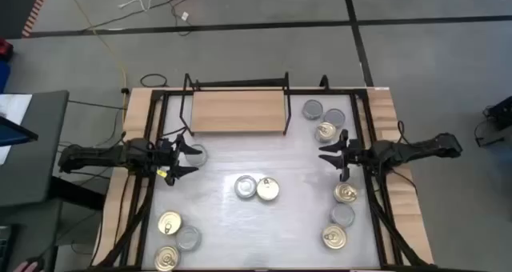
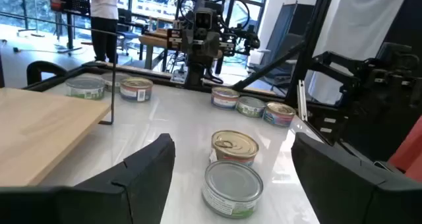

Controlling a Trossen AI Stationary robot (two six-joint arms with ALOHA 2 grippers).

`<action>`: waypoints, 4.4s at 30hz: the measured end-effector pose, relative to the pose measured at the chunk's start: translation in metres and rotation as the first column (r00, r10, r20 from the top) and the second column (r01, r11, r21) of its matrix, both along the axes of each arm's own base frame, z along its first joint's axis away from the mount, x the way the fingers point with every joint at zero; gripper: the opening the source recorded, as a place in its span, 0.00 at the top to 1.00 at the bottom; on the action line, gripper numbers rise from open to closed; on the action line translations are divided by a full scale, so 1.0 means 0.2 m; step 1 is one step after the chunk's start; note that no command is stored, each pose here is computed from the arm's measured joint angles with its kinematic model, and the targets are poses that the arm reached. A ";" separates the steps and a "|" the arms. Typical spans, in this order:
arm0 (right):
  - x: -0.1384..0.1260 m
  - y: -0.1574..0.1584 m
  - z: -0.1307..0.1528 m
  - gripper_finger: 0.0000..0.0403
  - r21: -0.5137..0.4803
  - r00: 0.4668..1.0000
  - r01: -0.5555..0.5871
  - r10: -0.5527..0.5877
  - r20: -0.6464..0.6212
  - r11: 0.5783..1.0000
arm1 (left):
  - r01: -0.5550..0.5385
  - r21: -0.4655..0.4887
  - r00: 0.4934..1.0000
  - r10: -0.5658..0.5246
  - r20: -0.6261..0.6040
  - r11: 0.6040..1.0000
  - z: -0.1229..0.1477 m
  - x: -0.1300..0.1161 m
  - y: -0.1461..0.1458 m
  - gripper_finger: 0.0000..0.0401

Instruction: Stack canned seafood by type on shelf

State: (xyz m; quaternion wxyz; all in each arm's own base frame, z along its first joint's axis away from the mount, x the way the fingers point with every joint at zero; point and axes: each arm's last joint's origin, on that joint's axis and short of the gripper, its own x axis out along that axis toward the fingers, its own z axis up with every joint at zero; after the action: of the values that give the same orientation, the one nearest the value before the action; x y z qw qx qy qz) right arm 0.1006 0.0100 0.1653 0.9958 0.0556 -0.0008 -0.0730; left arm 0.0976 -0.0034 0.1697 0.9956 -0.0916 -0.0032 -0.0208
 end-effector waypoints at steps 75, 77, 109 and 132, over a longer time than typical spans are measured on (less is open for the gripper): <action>0.00 0.00 0.00 0.63 0.000 1.000 0.000 0.000 0.001 1.000 | -0.196 -0.339 0.969 0.236 0.079 0.920 0.06 -0.01 0.04 0.28; 0.00 0.00 0.00 0.63 0.000 1.000 0.000 0.000 0.000 1.000 | -0.251 -0.377 0.951 0.299 0.076 0.892 0.08 -0.01 0.04 0.28; 0.00 0.00 0.00 0.63 0.000 1.000 0.000 0.000 0.001 1.000 | -0.442 -0.067 0.827 0.377 -0.417 0.894 0.58 0.57 0.01 0.30; 0.00 0.00 0.01 0.63 0.252 0.999 -0.003 -0.010 0.051 0.968 | -0.666 -0.300 0.658 0.349 -0.668 0.683 0.21 0.76 -0.22 0.30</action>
State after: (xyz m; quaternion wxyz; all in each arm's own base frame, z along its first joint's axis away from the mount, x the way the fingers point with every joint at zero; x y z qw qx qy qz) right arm 0.1006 0.0097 0.1668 0.9801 0.1835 -0.0175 -0.0729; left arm 0.2502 -0.0480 0.2117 0.8475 -0.3547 0.2566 0.3003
